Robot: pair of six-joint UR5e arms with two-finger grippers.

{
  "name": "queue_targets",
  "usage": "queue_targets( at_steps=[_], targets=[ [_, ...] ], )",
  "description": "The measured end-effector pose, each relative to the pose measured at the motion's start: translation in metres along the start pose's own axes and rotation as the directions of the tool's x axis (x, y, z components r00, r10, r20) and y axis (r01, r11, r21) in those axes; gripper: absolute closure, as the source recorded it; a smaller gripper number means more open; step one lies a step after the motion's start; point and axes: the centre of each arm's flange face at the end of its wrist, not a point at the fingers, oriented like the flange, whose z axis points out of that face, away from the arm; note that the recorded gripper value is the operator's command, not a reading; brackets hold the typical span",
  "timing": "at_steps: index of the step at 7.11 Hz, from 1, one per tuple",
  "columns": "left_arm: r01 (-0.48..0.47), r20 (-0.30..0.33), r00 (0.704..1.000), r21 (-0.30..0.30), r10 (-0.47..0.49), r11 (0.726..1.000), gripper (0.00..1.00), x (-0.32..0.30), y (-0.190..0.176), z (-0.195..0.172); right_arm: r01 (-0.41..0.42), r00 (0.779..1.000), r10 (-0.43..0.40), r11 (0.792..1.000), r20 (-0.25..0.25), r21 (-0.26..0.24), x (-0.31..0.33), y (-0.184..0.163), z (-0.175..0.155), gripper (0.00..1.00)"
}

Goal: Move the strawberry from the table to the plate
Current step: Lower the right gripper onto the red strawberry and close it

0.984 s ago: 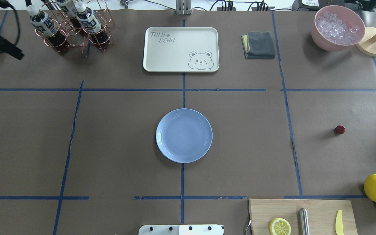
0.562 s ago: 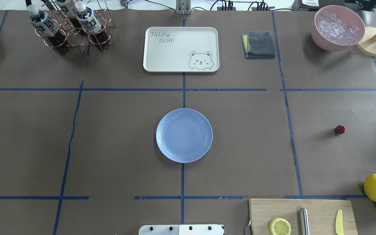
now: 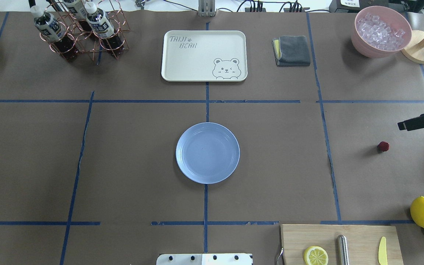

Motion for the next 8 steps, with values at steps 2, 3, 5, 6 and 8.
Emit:
queue_targets(
  at_steps=[2, 3, 5, 6, 8],
  targets=[
    [-0.003, 0.000, 1.000, 0.004, 0.003, 1.000, 0.00, 0.001, 0.000, -0.002, 0.012, 1.000, -0.012, 1.000, -0.022, 0.018, 0.015, 0.029, 0.059, 0.00],
    [-0.003, 0.000, 1.000, 0.004, 0.003, 1.000, 0.00, 0.001, 0.001, -0.001, 0.016, 0.999, -0.015, 0.999, -0.037, 0.029, 0.020, 0.038, 0.080, 0.02],
    [-0.005, 0.000, 1.000, 0.005, 0.005, 1.000, 0.00, 0.002, 0.002, -0.002, 0.031, 0.998, -0.030, 0.999, -0.050, 0.036, 0.016, 0.040, 0.101, 0.06],
    [-0.005, 0.000, 1.000, 0.005, 0.005, 1.000, 0.00, 0.002, 0.002, -0.002, 0.038, 0.998, -0.036, 0.999, -0.049, 0.035, 0.012, 0.036, 0.109, 0.24],
    [-0.006, 0.000, 1.000, 0.006, 0.006, 1.000, 0.00, 0.003, 0.002, -0.002, 0.041, 0.998, -0.040, 0.999, -0.052, 0.026, 0.011, 0.034, 0.120, 0.75]
  ],
)
